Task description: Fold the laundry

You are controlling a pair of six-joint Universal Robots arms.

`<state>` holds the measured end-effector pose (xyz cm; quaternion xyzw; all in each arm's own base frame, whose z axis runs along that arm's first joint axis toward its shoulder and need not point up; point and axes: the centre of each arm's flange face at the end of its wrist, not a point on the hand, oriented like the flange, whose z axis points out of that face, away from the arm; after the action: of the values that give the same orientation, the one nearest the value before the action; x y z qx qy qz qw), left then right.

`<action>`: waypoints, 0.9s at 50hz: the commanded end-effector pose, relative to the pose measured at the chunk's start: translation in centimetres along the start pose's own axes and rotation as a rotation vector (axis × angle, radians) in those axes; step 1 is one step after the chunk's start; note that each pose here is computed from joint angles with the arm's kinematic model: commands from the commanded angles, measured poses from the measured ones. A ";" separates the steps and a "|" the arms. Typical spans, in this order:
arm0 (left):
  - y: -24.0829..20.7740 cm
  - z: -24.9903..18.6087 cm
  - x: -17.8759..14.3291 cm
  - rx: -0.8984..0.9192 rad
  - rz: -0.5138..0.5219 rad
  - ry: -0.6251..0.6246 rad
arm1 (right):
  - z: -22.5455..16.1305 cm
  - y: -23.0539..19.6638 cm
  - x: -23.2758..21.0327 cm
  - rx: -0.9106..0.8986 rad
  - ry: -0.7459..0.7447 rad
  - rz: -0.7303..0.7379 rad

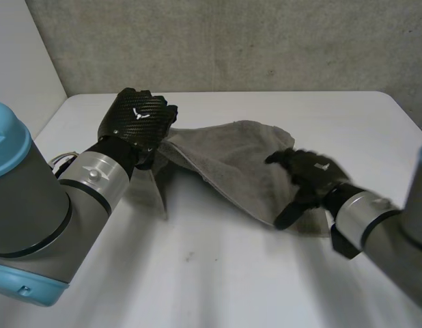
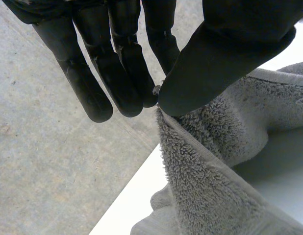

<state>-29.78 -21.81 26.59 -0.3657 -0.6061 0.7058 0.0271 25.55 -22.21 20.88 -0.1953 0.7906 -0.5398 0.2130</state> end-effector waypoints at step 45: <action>7.5 2.6 1.5 -0.155 -0.062 0.009 | 5.9 1.0 7.5 0.126 0.162 -0.142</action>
<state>-28.96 -24.17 22.09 -0.3508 -0.6558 0.6682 0.0226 22.00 -31.04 14.60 -0.1613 0.7818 -0.5963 0.0847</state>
